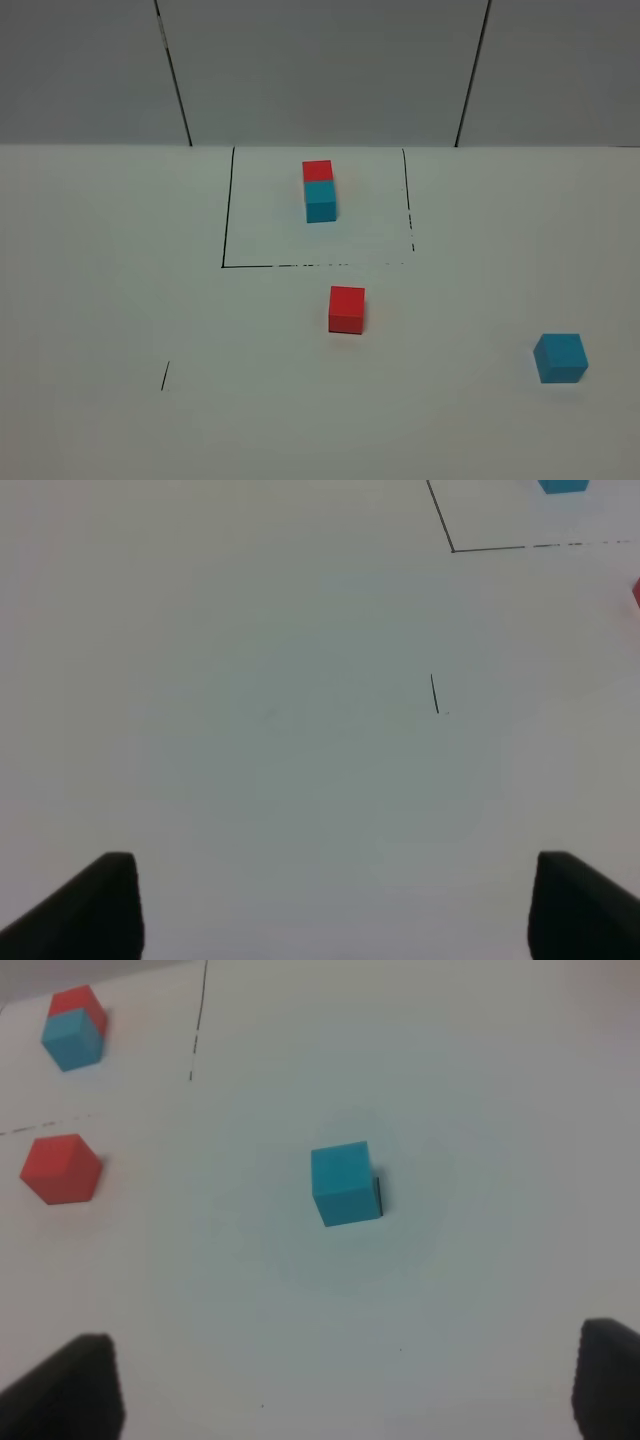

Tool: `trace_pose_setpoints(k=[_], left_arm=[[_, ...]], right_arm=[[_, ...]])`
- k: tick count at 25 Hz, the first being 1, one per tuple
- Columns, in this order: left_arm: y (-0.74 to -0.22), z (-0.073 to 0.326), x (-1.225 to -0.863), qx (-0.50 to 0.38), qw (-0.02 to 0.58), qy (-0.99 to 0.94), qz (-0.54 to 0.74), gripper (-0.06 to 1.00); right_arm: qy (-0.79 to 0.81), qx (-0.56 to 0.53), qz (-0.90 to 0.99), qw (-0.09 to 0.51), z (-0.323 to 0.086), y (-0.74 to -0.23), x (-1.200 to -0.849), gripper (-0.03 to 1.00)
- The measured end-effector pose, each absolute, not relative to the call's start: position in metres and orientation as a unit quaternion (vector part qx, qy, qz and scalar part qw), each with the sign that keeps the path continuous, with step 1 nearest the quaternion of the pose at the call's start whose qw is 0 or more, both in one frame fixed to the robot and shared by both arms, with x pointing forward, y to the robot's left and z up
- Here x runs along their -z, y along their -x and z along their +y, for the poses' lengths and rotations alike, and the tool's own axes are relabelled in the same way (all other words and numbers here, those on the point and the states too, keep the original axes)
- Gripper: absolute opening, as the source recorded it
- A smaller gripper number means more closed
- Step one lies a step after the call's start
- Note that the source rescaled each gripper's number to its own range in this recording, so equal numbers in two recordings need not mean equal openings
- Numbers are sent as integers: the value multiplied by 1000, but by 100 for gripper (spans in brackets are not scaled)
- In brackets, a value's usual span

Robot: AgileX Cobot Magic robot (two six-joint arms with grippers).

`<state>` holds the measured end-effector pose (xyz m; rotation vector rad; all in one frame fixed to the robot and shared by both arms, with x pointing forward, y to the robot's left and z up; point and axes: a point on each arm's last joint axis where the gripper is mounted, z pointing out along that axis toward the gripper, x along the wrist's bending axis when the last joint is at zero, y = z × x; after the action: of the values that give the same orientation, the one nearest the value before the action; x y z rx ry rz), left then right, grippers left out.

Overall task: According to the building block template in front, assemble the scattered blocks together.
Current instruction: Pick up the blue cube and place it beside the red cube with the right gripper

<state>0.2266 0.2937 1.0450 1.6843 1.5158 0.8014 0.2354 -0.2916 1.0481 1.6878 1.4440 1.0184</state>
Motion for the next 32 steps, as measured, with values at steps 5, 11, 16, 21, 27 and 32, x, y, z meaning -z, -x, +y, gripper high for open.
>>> trace_pose_setpoints(k=[5,11,16,21,27,32], left_arm=[[-227,294,-1045,-311,361,-654,588,64],[-227,294,-1045,-311,361,-654,588,63],[-227,294,-1045,-311,361,-654,588,63],[-227,294,-1045,-311,361,-654,588,63],[-227,294,-1045,-311,361,-654,588,63],[-227,294,-1045,-311,361,-654,588,63]], right_arm=[[-649,-392,555,342,-292,-235,-1048,80],[-649,-392,555,342,-292,-235,-1048,80],[-649,-392,555,342,-292,-235,-1048,80],[-649,-392,555,342,-292,-235,-1048,80],[-649,-392,555,342,-292,-235,-1048,80],[-648,-394,555,342,-291,-235,-1049,80]])
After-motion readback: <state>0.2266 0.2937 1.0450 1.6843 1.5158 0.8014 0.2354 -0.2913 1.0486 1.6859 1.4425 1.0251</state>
